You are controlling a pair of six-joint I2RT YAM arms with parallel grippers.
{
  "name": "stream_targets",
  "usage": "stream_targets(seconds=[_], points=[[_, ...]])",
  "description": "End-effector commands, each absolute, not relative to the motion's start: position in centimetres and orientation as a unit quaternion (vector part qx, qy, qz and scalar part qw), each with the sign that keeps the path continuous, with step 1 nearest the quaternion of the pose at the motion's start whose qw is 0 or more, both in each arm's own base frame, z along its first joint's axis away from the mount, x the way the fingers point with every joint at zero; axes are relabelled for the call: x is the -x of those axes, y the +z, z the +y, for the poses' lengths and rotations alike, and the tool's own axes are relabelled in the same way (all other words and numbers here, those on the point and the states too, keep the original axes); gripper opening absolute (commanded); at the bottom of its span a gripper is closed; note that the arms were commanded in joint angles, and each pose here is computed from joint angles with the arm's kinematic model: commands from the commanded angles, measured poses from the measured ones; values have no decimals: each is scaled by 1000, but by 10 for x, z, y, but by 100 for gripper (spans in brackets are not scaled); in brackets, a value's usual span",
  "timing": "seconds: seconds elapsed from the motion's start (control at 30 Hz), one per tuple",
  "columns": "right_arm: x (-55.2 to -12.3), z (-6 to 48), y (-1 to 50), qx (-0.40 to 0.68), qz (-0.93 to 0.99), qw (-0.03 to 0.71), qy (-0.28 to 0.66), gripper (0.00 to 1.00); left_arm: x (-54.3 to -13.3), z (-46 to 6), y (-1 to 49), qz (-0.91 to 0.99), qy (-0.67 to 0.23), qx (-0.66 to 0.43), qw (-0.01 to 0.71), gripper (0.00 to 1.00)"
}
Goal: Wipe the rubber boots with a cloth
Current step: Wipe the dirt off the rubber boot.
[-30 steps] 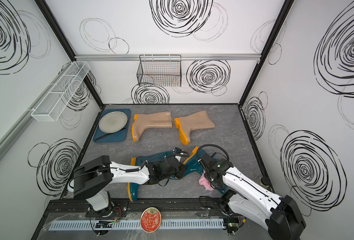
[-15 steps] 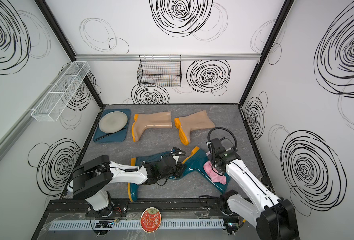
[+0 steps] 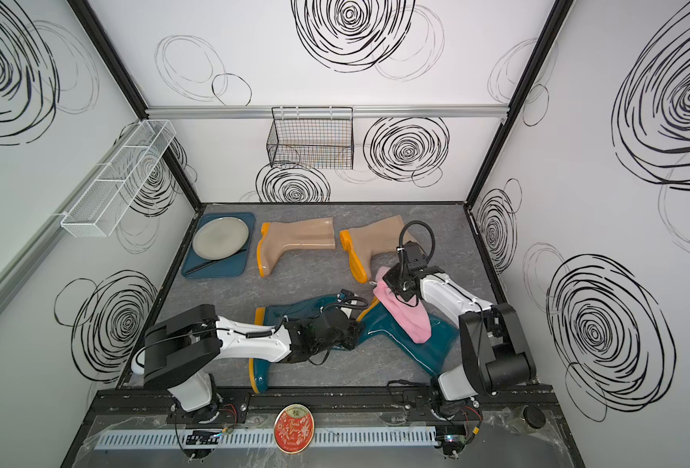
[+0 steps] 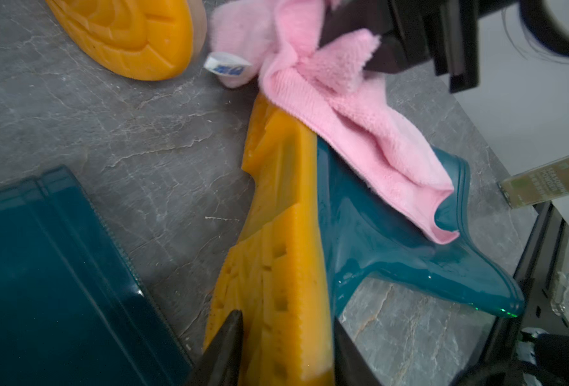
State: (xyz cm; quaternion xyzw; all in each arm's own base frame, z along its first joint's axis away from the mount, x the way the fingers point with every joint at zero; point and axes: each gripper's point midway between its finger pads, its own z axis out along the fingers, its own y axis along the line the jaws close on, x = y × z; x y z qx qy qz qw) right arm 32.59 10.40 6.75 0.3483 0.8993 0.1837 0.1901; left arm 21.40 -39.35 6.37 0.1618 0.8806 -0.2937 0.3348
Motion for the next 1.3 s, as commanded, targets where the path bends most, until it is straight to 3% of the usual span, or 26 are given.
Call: stream_targets(seconds=[0.0, 0.1, 0.2, 0.43, 0.57, 0.73, 1.0, 1.13, 1.27], points=[[-276, 53, 72, -378, 902, 197, 64, 0, -203, -388, 40, 898, -266, -173, 306, 42], [-244, 33, 92, -385, 894, 227, 21, 0, -204, -390, 43, 897, -271, -172, 305, 42], [-214, 50, 98, -347, 907, 239, 12, 0, -205, -393, 45, 895, -277, -172, 304, 43], [-143, 80, 74, -336, 928, 160, -20, 0, -217, -396, 53, 891, -293, -160, 307, 44], [-110, 62, 70, -339, 924, 148, -95, 0, -223, -395, 51, 890, -297, -160, 307, 44], [-76, 61, 37, -363, 922, 91, -96, 0, -226, -393, 51, 888, -308, -156, 305, 44], [-77, 44, 62, -451, 873, 151, -108, 0, -230, -373, 47, 890, -300, -149, 310, 45], [-112, 43, 79, -472, 850, 231, -36, 0, -234, -362, 47, 892, -295, -143, 310, 45], [-141, 22, 92, -474, 841, 255, -57, 0, -233, -358, 44, 895, -285, -145, 310, 46]])
